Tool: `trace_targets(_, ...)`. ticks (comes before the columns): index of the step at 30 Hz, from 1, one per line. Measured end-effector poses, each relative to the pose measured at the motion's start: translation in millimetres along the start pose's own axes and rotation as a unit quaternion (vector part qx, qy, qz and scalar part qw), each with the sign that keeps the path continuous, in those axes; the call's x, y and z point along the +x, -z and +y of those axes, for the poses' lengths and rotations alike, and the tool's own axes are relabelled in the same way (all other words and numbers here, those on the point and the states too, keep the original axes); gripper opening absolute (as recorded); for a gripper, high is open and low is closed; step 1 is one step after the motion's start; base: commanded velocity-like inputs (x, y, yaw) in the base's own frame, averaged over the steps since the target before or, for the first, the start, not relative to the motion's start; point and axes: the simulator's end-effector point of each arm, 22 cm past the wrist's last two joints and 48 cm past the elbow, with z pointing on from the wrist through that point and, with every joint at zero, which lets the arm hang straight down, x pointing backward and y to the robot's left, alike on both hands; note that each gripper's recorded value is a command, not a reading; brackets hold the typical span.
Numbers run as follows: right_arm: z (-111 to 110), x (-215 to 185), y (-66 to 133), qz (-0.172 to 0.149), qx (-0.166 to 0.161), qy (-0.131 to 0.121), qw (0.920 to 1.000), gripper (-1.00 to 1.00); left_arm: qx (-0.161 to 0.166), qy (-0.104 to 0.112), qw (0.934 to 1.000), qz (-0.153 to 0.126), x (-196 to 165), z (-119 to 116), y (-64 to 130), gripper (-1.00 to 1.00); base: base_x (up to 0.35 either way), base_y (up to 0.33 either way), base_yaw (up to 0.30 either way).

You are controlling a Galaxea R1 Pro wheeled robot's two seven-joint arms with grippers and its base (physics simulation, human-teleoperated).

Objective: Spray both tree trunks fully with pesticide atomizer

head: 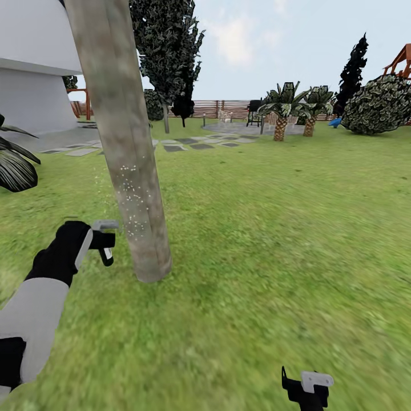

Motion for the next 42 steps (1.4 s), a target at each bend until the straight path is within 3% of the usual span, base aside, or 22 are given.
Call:
trace_targets(4,0,0,0.0,0.000,0.000,0.000,1.0000,1.00,0.009,-0.002,0.9999,0.009,24,-15,-10.1,-1.00,0.000,-0.053,0.000)
trace_targets(7,0,-1,0.0,-0.001,0.000,0.000,1.0000,1.00,0.009,-0.006,0.9998,-0.018,17,-17,-13.4,-1.00,0.020,-0.244,0.000)
trace_targets(15,1,0,0.3,-0.001,-0.001,0.000,1.0000,1.00,0.012,-0.009,0.9996,-0.025,14,-26,-14.1,-1.00,0.061,-0.269,0.119)
trace_targets(21,1,0,0.3,-0.001,-0.001,-0.001,1.0000,1.00,-0.011,-0.005,0.9997,-0.023,16,-20,-15.2,-1.00,0.002,-0.272,0.276)
trace_targets(31,1,0,0.4,-0.001,-0.001,-0.001,1.0000,1.00,-0.007,-0.006,0.9998,-0.018,23,-30,-17.5,-1.00,0.000,-0.273,0.266)
trace_targets(42,0,-1,-0.1,-0.001,0.000,0.000,1.0000,1.00,-0.016,-0.005,0.9998,-0.008,32,-36,-22.2,-1.00,0.000,-0.275,0.013)
